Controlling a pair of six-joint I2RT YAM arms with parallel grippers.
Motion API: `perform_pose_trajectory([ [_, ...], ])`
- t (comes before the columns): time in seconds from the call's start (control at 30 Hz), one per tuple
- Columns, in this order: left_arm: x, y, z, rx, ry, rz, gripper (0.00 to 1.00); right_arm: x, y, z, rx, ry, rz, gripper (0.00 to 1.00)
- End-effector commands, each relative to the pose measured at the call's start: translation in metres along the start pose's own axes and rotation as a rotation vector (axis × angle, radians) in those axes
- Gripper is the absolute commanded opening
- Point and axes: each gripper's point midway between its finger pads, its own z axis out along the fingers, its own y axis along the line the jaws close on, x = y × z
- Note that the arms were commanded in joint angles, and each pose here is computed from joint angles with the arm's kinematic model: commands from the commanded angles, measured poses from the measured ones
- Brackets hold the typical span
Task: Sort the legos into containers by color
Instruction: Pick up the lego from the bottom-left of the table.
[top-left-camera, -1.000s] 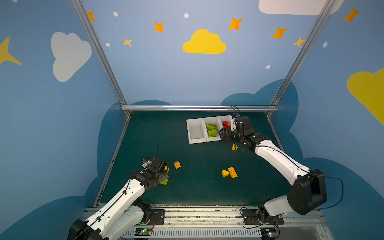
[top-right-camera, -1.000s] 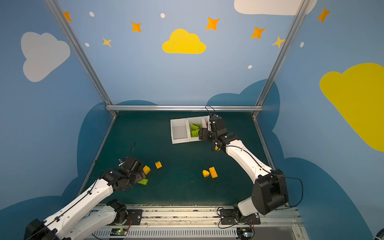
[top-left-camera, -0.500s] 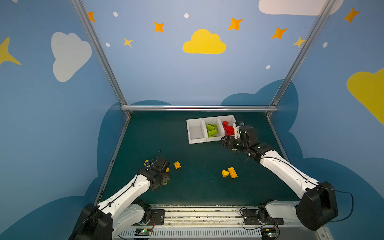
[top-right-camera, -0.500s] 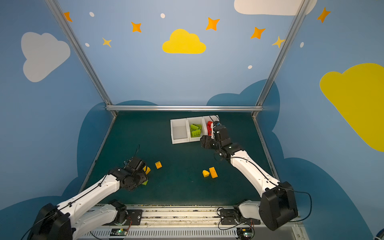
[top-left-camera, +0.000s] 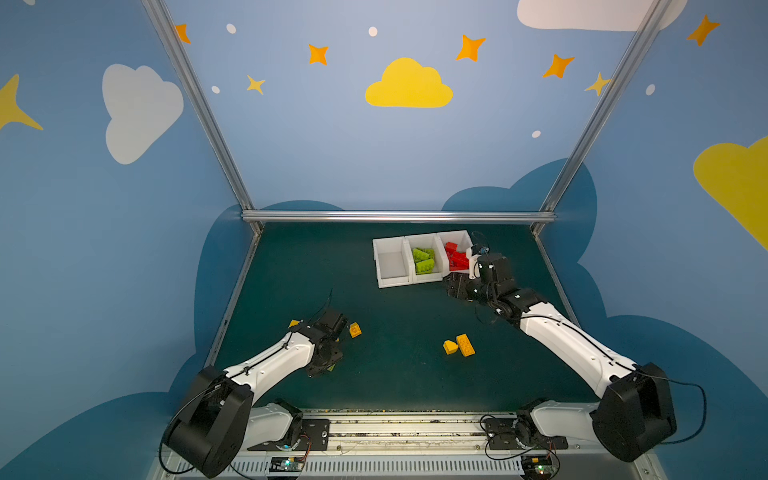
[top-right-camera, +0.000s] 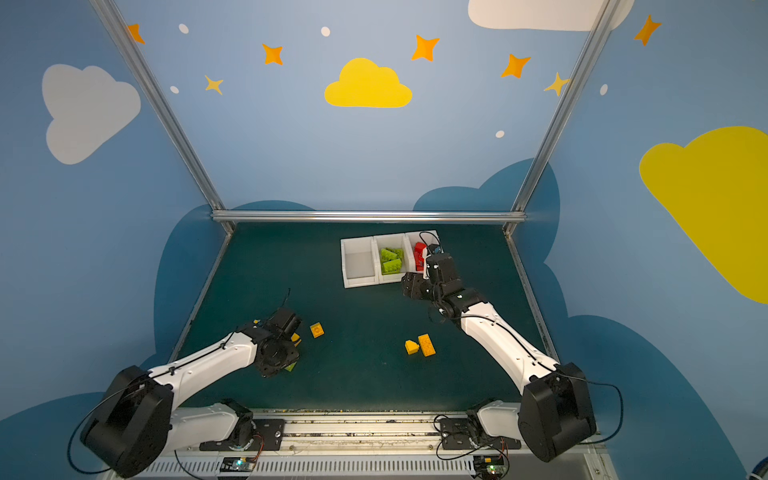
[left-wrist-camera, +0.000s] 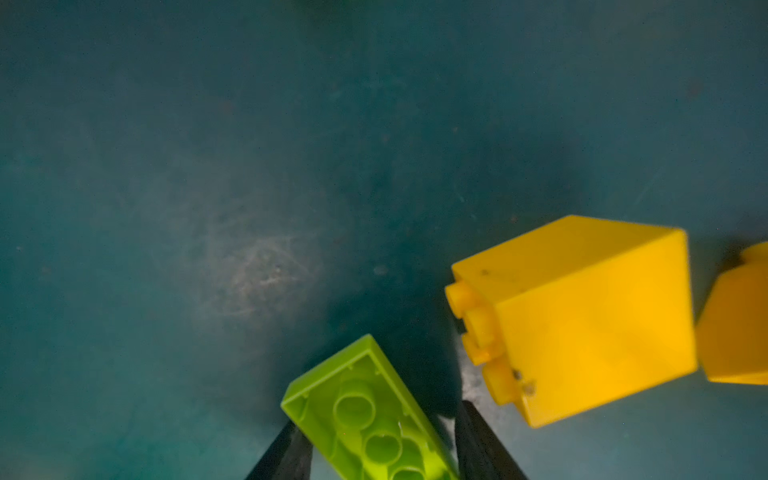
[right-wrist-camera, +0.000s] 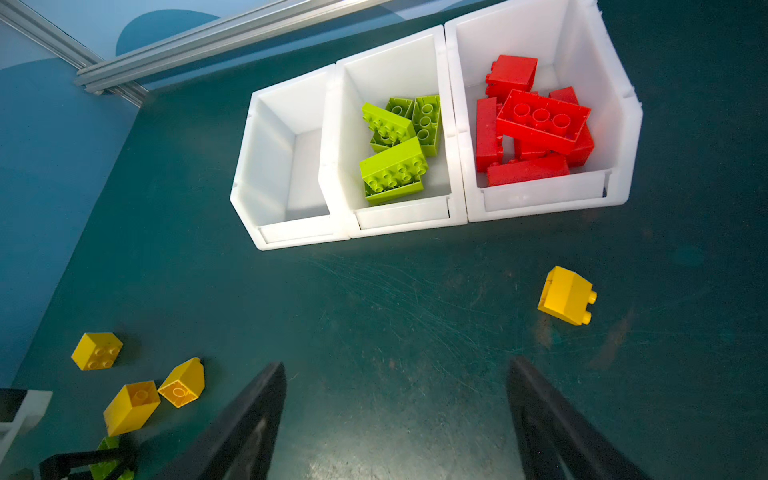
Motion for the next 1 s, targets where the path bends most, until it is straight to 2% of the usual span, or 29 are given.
perform_pose_trajectory([
  [0.0,-0.005,-0.004,-0.002,0.000,-0.010,0.012,0.49,-0.004,-0.001,-0.004,0.004,-0.028,0.000,0.81],
  [0.2,-0.007,-0.011,-0.006,0.012,-0.006,0.027,0.31,-0.004,-0.001,-0.005,-0.002,-0.027,0.001,0.81],
  [0.3,-0.010,-0.013,-0.011,0.020,-0.014,0.032,0.28,-0.004,0.000,-0.006,-0.003,-0.029,0.001,0.81],
  [0.5,-0.017,-0.024,-0.032,0.110,-0.046,0.034,0.27,-0.002,0.008,-0.012,-0.047,-0.017,-0.008,0.81],
  [0.67,-0.029,-0.043,-0.066,0.205,-0.088,0.065,0.28,0.001,0.010,-0.020,-0.068,-0.018,-0.001,0.81],
  [0.87,-0.045,-0.091,-0.108,0.367,-0.113,0.168,0.30,0.014,0.008,-0.028,-0.087,-0.014,0.023,0.81],
  [0.97,-0.058,-0.113,-0.126,0.377,-0.113,0.225,0.29,0.018,0.008,-0.035,-0.096,-0.013,0.027,0.81],
])
